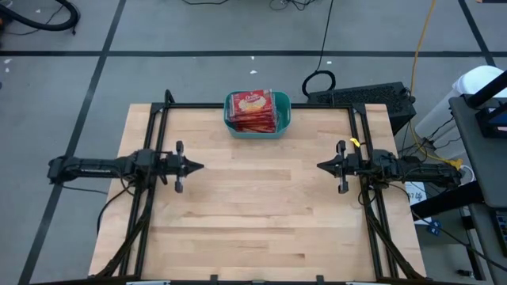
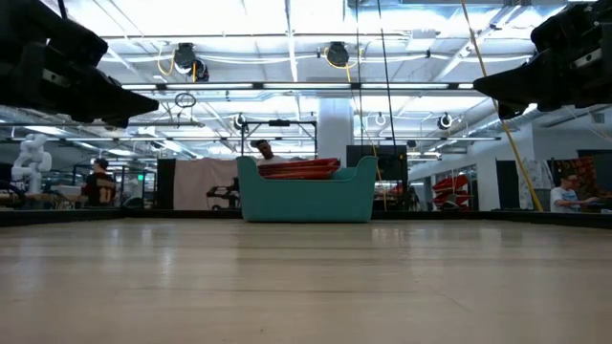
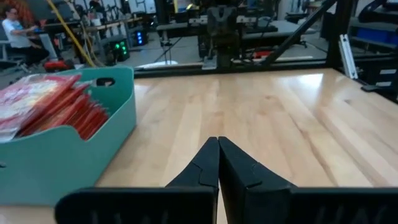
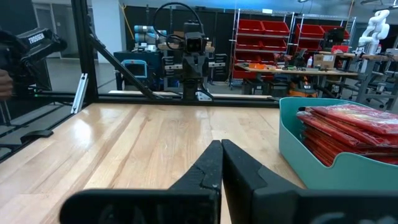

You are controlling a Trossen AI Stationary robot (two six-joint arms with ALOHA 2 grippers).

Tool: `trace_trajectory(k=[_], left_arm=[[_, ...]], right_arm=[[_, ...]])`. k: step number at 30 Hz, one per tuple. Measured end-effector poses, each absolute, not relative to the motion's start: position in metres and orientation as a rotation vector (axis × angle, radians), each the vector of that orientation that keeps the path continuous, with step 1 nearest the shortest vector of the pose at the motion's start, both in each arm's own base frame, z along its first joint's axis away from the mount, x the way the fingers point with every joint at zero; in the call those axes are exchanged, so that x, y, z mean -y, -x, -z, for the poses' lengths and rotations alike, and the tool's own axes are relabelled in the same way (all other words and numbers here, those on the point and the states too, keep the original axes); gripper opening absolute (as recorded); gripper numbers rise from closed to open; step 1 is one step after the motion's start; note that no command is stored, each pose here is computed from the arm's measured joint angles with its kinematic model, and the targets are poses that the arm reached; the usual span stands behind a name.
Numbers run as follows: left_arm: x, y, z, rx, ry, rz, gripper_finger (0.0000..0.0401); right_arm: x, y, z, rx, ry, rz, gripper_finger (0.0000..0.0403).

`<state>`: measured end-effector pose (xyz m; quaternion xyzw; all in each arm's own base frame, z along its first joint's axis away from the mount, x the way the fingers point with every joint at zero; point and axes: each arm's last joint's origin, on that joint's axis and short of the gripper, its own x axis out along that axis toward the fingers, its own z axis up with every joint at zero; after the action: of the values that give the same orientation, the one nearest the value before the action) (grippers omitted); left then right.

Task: Sort popcorn bags into baskets
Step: Return to Home Position

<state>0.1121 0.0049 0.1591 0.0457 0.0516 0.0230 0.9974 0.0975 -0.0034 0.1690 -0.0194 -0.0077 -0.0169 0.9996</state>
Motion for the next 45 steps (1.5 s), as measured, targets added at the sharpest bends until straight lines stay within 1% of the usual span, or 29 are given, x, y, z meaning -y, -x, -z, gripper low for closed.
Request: trace_trajectory(k=[8,17,24,30,37,45], left_arm=[[-0.007,-0.107,-0.156,-0.136,-0.076,-0.067,0.0002],[-0.007,-0.102,-0.162,-0.066,-0.037,-0.083,0.0001],[-0.004,-0.1,-0.164,-0.034,-0.022,-0.059,0.0001],[0.001,-0.1,-0.165,-0.02,-0.044,0.012,0.0001],[0.003,-0.097,-0.168,0.019,-0.04,0.028,0.0001],[0.004,-0.098,-0.167,0.003,-0.027,0.065,0.0015]], right_arm=[[0.003,-0.097,-0.169,0.016,0.039,0.034,0.0],[0.003,-0.097,-0.169,0.016,0.039,0.034,0.0],[0.003,-0.097,-0.169,0.016,0.039,0.034,0.0],[0.003,-0.097,-0.169,0.016,0.039,0.034,0.0],[0.003,-0.097,-0.169,0.016,0.039,0.034,0.0],[0.003,-0.097,-0.169,0.016,0.039,0.034,0.0]])
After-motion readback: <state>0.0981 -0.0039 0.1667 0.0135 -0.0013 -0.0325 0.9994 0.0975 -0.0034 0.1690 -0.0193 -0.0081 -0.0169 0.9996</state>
